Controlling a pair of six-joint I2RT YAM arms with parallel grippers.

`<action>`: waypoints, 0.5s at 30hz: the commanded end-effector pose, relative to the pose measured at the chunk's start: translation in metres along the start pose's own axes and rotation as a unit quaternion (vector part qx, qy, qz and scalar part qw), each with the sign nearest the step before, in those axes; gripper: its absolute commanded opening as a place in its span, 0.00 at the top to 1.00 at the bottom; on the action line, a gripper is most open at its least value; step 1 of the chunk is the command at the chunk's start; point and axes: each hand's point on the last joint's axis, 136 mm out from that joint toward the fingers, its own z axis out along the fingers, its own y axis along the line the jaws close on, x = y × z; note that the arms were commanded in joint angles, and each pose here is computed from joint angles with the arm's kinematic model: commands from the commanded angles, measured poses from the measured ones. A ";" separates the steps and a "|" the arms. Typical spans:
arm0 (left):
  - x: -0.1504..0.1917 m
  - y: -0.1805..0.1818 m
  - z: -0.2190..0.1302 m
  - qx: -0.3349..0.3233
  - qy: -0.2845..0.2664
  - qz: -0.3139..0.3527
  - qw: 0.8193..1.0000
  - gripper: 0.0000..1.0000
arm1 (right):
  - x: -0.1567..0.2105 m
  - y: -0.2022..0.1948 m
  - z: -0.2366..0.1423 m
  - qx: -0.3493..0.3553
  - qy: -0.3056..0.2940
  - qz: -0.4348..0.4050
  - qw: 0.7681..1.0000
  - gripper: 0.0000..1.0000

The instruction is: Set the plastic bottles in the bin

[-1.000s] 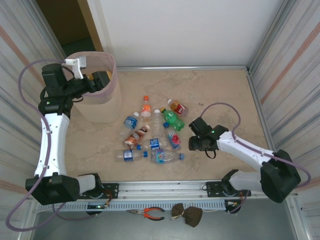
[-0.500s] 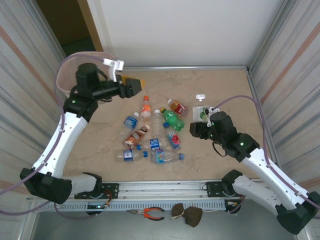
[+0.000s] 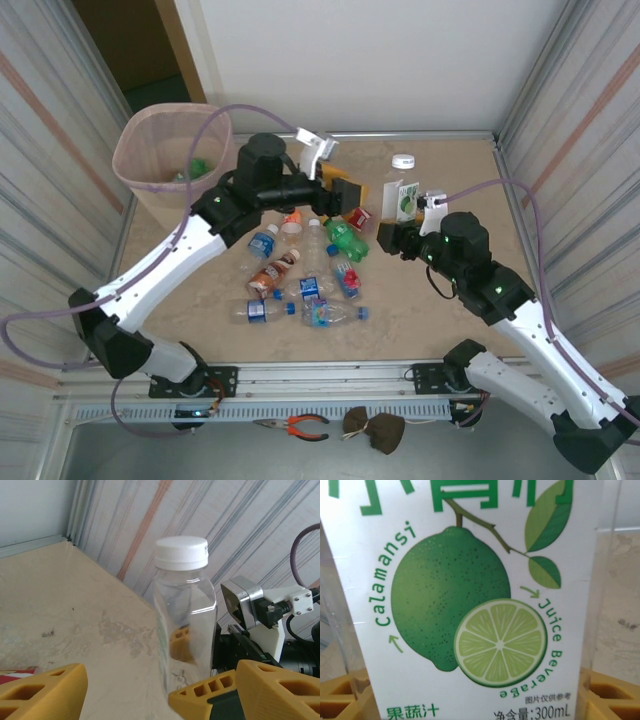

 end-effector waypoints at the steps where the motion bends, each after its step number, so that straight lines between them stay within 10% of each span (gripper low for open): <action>1: -0.006 -0.011 0.009 -0.014 -0.006 0.021 1.000 0.22 | -0.026 0.013 -0.005 -0.027 -0.043 -0.004 0.999 0.37; 15: 0.022 -0.030 0.062 -0.013 0.039 0.011 0.999 0.22 | -0.031 0.019 -0.009 -0.043 -0.049 0.005 0.998 0.39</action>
